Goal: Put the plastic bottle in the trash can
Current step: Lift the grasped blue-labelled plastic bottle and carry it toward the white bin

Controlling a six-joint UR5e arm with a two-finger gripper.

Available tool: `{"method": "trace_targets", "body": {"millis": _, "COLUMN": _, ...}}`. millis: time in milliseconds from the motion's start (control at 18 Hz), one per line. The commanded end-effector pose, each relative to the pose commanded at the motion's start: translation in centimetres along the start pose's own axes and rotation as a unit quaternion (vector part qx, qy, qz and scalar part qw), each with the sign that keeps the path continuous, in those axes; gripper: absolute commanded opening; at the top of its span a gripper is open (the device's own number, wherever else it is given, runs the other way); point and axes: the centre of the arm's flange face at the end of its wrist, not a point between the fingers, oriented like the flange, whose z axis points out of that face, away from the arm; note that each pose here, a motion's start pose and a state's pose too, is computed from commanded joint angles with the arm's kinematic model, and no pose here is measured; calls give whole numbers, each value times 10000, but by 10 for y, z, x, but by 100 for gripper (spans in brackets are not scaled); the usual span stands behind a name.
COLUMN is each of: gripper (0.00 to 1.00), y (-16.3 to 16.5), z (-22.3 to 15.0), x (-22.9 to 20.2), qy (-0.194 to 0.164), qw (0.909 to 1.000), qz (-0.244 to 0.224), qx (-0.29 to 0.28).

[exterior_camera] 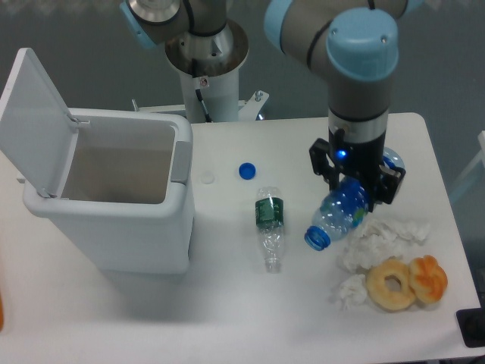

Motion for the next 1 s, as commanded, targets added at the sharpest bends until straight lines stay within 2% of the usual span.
{"method": "trace_targets", "body": {"millis": 111, "gripper": 32, "y": 2, "z": -23, "x": 9, "qy": 44, "qw": 9998, "qz": -76, "qx": 192}}
{"method": "trace_targets", "body": {"millis": 222, "gripper": 32, "y": 0, "z": -30, "x": 15, "qy": 94, "qw": 9997, "qz": -115, "qx": 205}}
{"method": "trace_targets", "body": {"millis": 444, "gripper": 32, "y": -15, "z": -68, "x": 35, "qy": 60, "qw": 9951, "qz": -689, "qx": 700}}
{"method": "trace_targets", "body": {"millis": 611, "gripper": 32, "y": -38, "z": -87, "x": 64, "qy": 192, "qw": 9892, "qz": -1029, "qx": 1030}}
{"method": "trace_targets", "body": {"millis": 722, "gripper": 32, "y": -57, "z": -96, "x": 84, "qy": 253, "qw": 9873, "qz": -1058, "qx": 1156}}
{"method": "trace_targets", "body": {"millis": 833, "gripper": 32, "y": -65, "z": -109, "x": 96, "qy": 336, "qw": 9808, "qz": -1363, "qx": 1350}}
{"method": "trace_targets", "body": {"millis": 1000, "gripper": 30, "y": -78, "z": -124, "x": 104, "qy": 394, "qw": 9652, "qz": -1861, "qx": 1797}}
